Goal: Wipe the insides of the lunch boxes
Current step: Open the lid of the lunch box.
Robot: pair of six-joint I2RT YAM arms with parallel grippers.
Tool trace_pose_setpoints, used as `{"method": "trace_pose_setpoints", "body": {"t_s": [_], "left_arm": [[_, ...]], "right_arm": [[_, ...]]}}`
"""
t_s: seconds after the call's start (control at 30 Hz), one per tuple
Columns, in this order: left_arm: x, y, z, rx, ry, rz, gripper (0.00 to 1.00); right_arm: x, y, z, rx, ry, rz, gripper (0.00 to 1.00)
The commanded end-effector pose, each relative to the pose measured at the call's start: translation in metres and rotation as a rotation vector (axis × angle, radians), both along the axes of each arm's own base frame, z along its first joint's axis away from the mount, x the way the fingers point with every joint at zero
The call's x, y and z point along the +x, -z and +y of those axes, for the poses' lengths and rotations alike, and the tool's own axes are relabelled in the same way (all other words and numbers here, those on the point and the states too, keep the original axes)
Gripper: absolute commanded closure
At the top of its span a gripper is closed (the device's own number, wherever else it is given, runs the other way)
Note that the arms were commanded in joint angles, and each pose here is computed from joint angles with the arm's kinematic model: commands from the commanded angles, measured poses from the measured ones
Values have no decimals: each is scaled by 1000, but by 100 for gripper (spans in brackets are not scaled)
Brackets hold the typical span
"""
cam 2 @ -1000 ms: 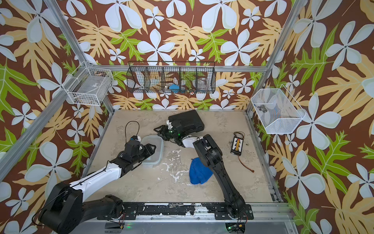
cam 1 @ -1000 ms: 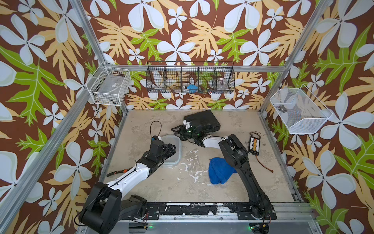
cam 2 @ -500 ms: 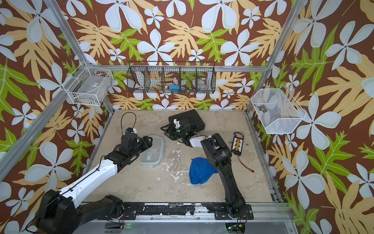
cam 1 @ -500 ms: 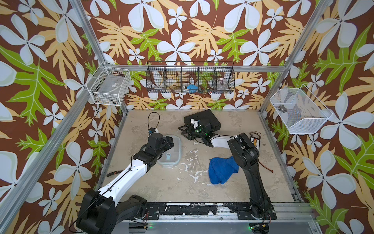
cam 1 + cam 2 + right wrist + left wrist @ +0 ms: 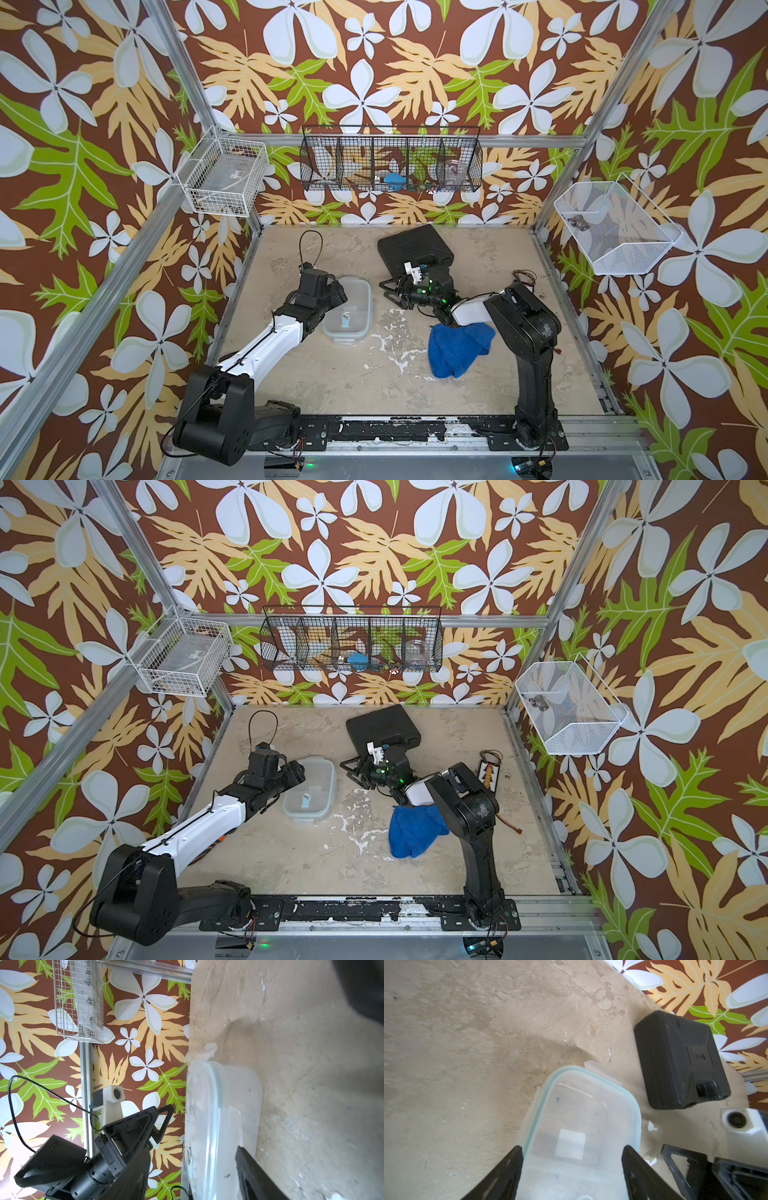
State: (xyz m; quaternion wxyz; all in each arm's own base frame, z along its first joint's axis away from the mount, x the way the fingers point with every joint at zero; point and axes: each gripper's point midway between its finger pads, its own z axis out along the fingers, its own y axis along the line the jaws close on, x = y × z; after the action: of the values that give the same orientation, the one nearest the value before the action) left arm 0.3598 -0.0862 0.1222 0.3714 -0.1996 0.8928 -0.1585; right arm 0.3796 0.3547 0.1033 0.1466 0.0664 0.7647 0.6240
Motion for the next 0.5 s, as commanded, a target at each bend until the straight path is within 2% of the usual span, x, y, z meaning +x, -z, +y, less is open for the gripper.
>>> {"method": "trace_pose_setpoints", "body": {"t_s": [0.0, 0.2, 0.47], "left_arm": [[0, 5, -6, -34, 25, 2, 23], [-8, 13, -16, -115, 37, 9, 25], [-9, 13, -19, -117, 54, 15, 27]], "right_arm": [[-17, -9, 1, 85, -49, -44, 34], [-40, 0, 4, 180, -68, -15, 35], [-38, -10, 19, 308, -96, -31, 35]]}}
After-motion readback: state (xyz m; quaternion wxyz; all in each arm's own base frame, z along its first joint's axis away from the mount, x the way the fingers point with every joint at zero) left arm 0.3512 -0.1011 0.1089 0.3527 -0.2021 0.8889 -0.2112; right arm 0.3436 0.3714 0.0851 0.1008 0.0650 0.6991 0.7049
